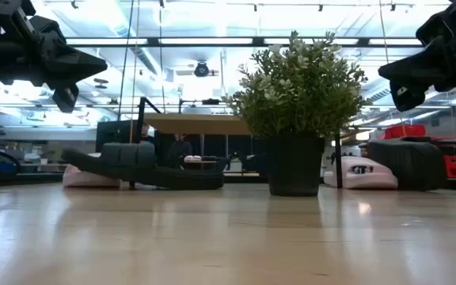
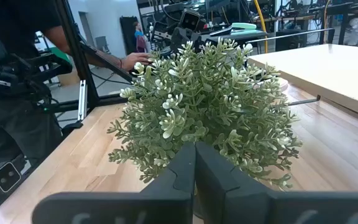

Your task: Pick and place slides into the shelf

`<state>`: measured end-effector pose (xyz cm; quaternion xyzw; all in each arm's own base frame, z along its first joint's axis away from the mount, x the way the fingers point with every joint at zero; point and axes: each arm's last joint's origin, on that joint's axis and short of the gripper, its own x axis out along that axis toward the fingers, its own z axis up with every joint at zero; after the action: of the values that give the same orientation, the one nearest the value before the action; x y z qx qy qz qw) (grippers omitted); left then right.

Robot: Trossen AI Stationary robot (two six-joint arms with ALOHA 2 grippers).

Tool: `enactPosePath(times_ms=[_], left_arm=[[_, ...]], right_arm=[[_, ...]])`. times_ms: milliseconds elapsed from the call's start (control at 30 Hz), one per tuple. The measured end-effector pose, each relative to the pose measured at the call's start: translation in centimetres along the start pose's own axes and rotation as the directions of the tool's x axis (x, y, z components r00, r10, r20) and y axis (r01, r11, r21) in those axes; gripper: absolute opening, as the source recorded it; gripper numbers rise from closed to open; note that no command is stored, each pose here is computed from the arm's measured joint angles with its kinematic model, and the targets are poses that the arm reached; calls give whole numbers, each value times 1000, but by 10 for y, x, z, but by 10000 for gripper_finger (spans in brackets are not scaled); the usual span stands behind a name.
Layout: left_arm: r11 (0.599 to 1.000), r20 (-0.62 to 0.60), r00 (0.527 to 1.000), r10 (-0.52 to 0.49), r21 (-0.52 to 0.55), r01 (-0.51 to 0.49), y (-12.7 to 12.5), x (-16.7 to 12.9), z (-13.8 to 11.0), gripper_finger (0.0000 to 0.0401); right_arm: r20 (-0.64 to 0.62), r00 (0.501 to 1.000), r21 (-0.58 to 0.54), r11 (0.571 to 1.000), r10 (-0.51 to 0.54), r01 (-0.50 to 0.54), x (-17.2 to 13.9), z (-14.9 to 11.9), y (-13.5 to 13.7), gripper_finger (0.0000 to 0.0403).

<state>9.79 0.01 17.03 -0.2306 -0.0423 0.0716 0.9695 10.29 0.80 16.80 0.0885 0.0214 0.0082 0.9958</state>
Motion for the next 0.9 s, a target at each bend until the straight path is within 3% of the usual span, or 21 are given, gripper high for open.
enactPosePath(times_ms=[900], left_arm=[[1000, 0, 1000, 0, 0, 0, 0, 0, 0, 33]], right_arm=[[0, 1000, 0, 1000, 0, 0, 0, 0, 0, 16]])
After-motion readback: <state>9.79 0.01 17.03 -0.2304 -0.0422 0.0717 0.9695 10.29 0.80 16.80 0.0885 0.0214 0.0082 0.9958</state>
